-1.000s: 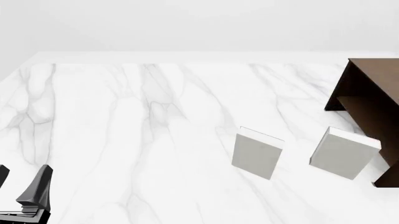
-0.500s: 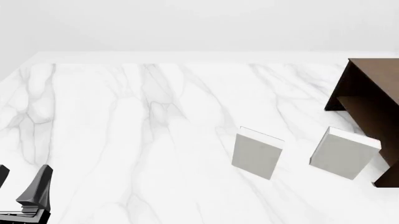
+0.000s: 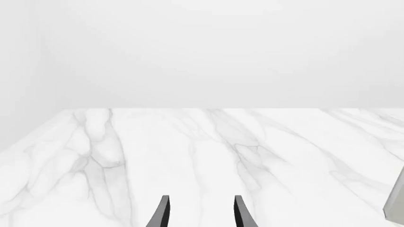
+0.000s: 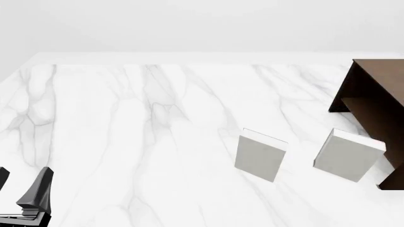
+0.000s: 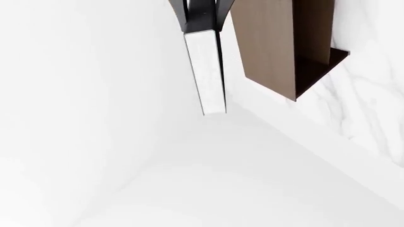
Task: Pick up the book on the left and place it on top of the shelf.
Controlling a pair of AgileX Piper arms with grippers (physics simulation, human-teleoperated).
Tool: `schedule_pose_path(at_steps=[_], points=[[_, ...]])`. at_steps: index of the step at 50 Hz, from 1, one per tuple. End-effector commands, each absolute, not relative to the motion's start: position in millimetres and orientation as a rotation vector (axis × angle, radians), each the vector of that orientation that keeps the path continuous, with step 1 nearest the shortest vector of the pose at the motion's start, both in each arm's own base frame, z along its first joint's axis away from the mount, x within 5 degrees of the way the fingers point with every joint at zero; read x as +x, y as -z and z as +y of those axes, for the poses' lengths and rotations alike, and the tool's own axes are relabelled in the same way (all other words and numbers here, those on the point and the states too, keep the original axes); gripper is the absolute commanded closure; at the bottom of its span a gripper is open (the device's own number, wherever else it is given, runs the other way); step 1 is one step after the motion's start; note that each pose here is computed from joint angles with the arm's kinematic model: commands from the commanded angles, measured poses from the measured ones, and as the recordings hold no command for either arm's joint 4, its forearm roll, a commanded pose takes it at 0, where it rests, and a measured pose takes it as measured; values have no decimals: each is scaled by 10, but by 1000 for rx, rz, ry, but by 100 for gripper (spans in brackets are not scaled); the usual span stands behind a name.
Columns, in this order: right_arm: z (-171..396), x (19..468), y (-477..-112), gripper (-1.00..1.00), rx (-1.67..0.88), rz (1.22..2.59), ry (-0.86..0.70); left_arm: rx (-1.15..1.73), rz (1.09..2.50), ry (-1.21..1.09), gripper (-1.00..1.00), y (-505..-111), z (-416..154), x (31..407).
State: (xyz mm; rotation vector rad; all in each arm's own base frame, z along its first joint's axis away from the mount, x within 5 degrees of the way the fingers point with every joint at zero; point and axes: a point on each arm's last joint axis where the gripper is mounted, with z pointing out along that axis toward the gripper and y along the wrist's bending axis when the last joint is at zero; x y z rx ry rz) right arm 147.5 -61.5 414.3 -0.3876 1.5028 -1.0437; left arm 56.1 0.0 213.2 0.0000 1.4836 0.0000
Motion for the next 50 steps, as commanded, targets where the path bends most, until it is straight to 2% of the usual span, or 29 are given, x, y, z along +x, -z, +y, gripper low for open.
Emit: schedule_pose_path(at_steps=[1,50], points=[[-691,1546,-4182,100,-367,1492,1072,0,1484,0,-100,-2132,0,561],[-1208,2195,-3909,100,-339,1569,1138,0,1484,0,-100,-2132,0,561]])
